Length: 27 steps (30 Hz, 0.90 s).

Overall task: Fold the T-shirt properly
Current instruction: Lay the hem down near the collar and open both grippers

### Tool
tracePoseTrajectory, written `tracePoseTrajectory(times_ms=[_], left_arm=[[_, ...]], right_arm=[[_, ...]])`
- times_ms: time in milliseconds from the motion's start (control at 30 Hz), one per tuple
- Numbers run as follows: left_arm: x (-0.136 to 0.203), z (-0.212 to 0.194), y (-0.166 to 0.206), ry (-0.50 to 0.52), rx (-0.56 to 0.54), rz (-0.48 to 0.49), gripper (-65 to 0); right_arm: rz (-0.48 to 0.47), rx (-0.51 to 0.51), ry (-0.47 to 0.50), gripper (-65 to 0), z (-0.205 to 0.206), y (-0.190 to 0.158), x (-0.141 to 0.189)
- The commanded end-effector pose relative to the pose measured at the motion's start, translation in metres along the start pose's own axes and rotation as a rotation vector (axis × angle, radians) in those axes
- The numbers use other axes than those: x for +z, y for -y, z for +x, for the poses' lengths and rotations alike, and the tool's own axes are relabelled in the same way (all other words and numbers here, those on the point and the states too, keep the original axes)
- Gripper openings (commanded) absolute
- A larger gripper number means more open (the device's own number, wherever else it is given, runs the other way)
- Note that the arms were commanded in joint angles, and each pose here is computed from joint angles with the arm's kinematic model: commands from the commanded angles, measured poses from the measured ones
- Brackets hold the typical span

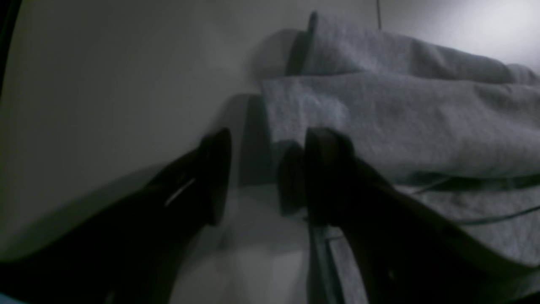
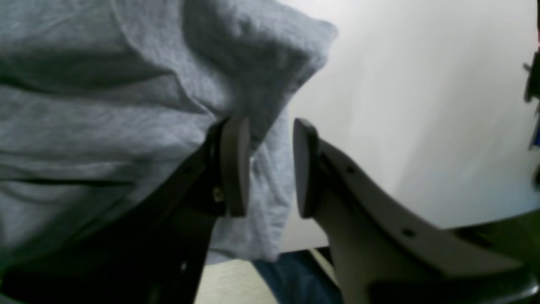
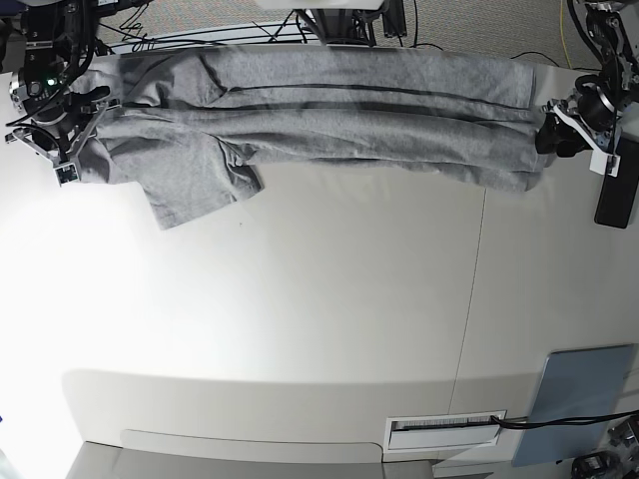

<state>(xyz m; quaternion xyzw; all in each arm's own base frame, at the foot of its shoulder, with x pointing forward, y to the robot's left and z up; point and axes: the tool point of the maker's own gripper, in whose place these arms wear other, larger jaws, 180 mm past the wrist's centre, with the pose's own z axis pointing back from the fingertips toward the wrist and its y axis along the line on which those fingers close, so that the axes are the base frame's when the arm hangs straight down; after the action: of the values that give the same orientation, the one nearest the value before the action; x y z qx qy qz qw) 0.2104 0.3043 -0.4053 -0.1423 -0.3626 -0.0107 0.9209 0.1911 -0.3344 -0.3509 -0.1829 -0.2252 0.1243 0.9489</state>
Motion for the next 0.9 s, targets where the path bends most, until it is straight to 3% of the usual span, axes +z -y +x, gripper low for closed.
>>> tracePoseTrajectory(times_ms=[0, 233, 333, 400, 567, 867], left_arm=[[0.006, 0.016, -0.005, 0.039, -0.028, 0.005, -35.6], [0.006, 0.016, -0.005, 0.041, -0.028, 0.004, -35.6], [0.006, 0.016, -0.005, 0.041, -0.027, 0.004, -35.6], [0.006, 0.019, -0.003, 0.056, -0.015, -0.007, -35.6], [0.007, 0.023, 0.0, 0.08, 0.004, -0.025, -35.6], [0.007, 0.023, 0.0, 0.078, 0.003, -0.024, -35.6]], right_arm=[[-0.021, 0.005, 0.035, -46.7, 0.01, 0.009, 0.004], [0.05, -0.074, 0.187, -46.7, 0.056, 0.004, 0.008], [0.038, -0.098, 0.294, -46.7, 0.09, 0.013, 0.014], [0.03, -0.115, 0.316, -46.7, 0.104, 0.02, 0.012], [0.09, -0.151, 0.287, -46.7, 0.126, 0.013, -0.014], [0.225, -0.059, 0.145, -46.7, 0.145, -0.04, -0.062]])
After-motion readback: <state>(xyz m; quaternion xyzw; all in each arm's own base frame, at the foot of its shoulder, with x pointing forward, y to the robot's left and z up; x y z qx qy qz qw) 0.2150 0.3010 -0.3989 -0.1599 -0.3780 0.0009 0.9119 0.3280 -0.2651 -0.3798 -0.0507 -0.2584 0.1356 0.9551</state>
